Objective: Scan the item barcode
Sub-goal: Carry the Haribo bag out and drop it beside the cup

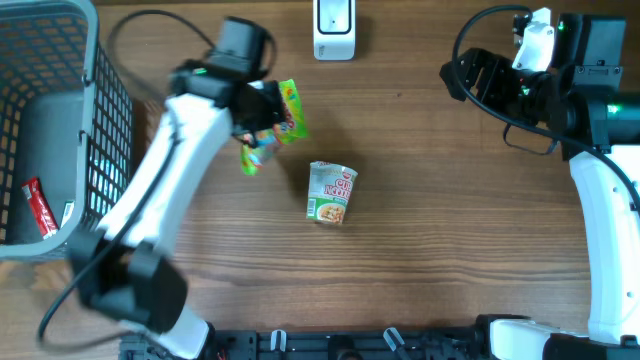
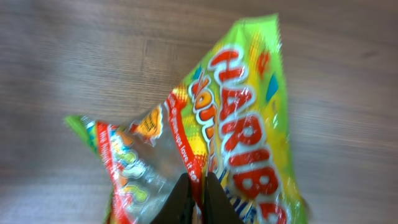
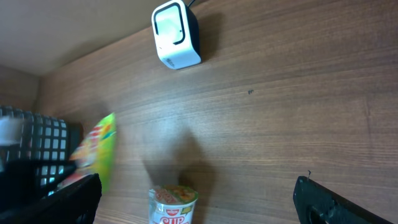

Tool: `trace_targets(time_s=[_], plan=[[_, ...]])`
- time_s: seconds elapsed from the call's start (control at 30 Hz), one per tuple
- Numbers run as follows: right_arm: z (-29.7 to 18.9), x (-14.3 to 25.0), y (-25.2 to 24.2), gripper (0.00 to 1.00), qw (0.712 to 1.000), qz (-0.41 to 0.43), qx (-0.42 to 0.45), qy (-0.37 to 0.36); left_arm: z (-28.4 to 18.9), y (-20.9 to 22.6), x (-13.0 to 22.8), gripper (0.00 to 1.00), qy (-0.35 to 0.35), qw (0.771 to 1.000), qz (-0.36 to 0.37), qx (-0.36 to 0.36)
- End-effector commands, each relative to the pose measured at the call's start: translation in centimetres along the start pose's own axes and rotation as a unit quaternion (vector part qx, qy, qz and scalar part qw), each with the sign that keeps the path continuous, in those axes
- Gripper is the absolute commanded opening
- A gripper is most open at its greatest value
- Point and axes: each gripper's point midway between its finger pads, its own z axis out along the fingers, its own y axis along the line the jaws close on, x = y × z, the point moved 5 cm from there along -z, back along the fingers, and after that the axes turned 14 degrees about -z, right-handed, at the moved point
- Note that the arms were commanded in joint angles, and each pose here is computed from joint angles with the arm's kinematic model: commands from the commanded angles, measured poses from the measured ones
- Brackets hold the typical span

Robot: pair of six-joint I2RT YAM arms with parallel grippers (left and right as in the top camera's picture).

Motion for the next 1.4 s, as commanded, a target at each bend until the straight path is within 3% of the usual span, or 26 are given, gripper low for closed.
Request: trace_targets(time_s=[0.0,0.13,0.3,0.37,0.47,0.5,0.53,0.63,0.77,1.0,1.27,1.3,1.37], plan=[[-0.1,-0.4,0.1,1.00,1.000,0.003,-0.007,-0.004,5.4,0.4,0.0,0.04,-0.010,0.996,0.017,-0.082],[-0.1,-0.4,0.1,1.00,1.000,0.003,-0.007,-0.004,8.1,0.3,0.2,0.04,-0.002,0.995,0.018,-0.097],[-0.1,-0.4,0.1,1.00,1.000,0.003,-0.007,-0.004,7.9,0.1,0.0,0.04,-0.009,0.996,0.017,-0.091],[-0.1,-0.4,0.1,1.00,1.000,0.003,-0.007,-0.004,7.6,0.2,-0.1,0.22,-0.010,0.996,0.016,-0.090],[-0.1,-0.4,0.1,1.00,1.000,0.003,-0.007,-0.004,7.5,0.5,-0.2,0.73,-0.009,0.996,0.013,-0.093],[-0.1,-0.4,0.1,1.00,1.000,0.003,-0.007,-0.004,7.5,0.6,-0.3,0.85,-0.009,0.996,0.010,-0.094],[-0.1,-0.4,0.1,1.00,1.000,0.003,-0.007,-0.004,7.5,1.0,-0.6,0.87,-0.009,0.995,0.005,-0.095],[-0.1,-0.4,0.1,1.00,1.000,0.003,-0.007,-0.004,7.4,2.4,-1.2,0.85,0.000,0.994,-0.042,-0.101],[-0.1,-0.4,0.1,1.00,1.000,0.003,-0.007,-0.004,8.0,3.8,-1.2,0.81,0.064,0.993,-0.084,-0.059],[-0.1,-0.4,0.1,1.00,1.000,0.003,-0.007,-0.004,10.5,4.8,-0.2,0.79,0.102,0.988,-0.112,-0.003],[-0.1,-0.4,0.1,1.00,1.000,0.003,-0.007,-0.004,13.6,4.9,2.3,0.64,0.129,0.980,-0.135,0.063],[-0.1,-0.4,0.1,1.00,1.000,0.003,-0.007,-0.004,14.0,5.1,2.5,0.56,0.128,0.980,-0.136,0.064],[-0.1,-0.4,0.1,1.00,1.000,0.003,-0.007,-0.004,14.6,5.4,3.0,0.22,0.126,0.981,-0.136,0.065]])
